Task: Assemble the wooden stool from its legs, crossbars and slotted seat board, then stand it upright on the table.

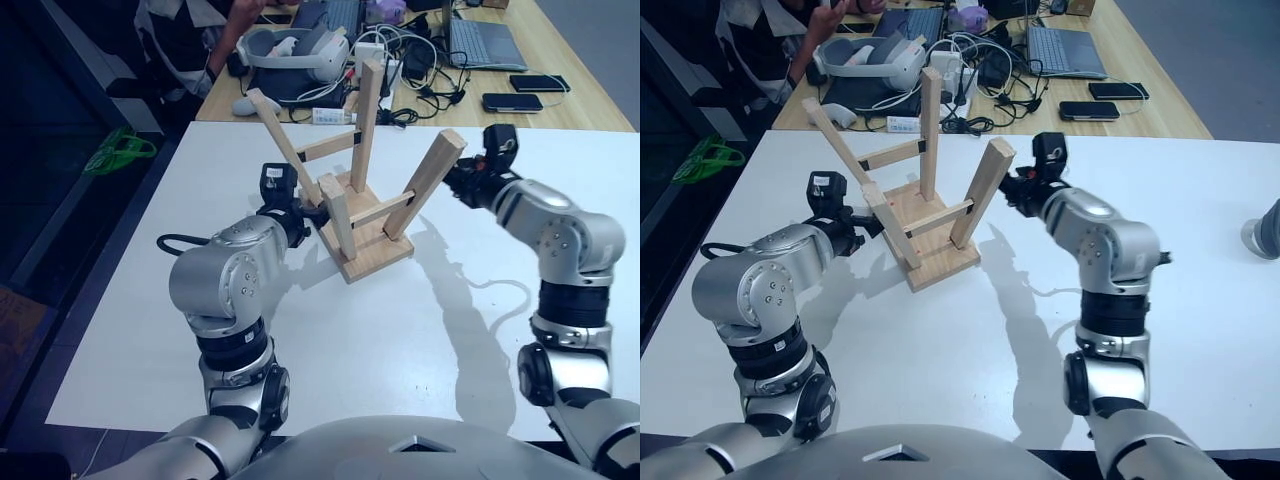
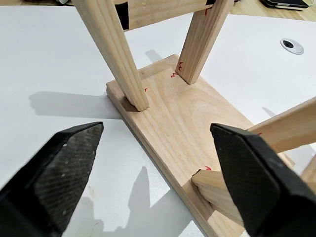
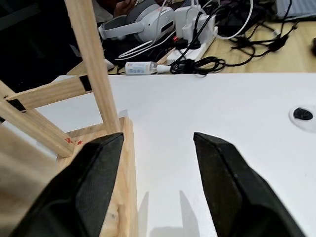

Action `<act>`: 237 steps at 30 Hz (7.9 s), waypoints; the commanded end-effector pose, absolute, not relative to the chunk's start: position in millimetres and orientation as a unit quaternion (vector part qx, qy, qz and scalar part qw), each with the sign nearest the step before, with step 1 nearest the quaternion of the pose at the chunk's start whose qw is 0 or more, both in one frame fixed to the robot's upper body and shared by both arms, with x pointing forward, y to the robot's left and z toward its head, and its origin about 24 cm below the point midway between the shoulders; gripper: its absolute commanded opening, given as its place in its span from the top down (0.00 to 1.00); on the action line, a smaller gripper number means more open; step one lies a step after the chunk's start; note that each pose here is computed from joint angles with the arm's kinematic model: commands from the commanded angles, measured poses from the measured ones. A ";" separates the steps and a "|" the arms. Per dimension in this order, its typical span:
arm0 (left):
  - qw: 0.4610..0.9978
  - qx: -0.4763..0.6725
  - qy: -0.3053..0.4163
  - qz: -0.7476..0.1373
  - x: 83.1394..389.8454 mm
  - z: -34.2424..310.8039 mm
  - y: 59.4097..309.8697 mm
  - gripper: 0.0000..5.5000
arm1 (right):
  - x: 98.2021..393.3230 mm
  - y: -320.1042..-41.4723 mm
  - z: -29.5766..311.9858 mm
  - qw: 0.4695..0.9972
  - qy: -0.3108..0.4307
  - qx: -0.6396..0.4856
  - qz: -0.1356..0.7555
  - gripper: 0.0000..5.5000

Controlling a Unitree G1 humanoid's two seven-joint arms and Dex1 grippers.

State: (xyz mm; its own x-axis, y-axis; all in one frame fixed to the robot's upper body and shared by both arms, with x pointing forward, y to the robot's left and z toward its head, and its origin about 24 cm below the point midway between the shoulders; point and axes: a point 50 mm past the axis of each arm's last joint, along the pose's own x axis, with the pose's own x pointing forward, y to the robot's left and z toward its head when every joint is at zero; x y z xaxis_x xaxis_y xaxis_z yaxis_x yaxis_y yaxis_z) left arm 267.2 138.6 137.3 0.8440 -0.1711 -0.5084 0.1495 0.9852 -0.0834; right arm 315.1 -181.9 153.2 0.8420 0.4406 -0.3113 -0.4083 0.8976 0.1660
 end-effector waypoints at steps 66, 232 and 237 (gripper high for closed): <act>0.984 -0.062 0.162 -0.044 303.3 156.9 123.1 0.26 | 342.5 -168.8 113.3 0.913 0.172 0.015 0.369 0.51; 0.997 -0.054 0.025 -0.058 272.0 132.6 142.3 0.26 | 346.0 -98.5 78.9 0.836 0.137 0.005 0.531 0.55; 0.995 -0.019 0.077 -0.054 263.4 97.0 157.6 0.26 | 347.5 -101.2 82.4 0.841 0.136 0.041 0.522 0.70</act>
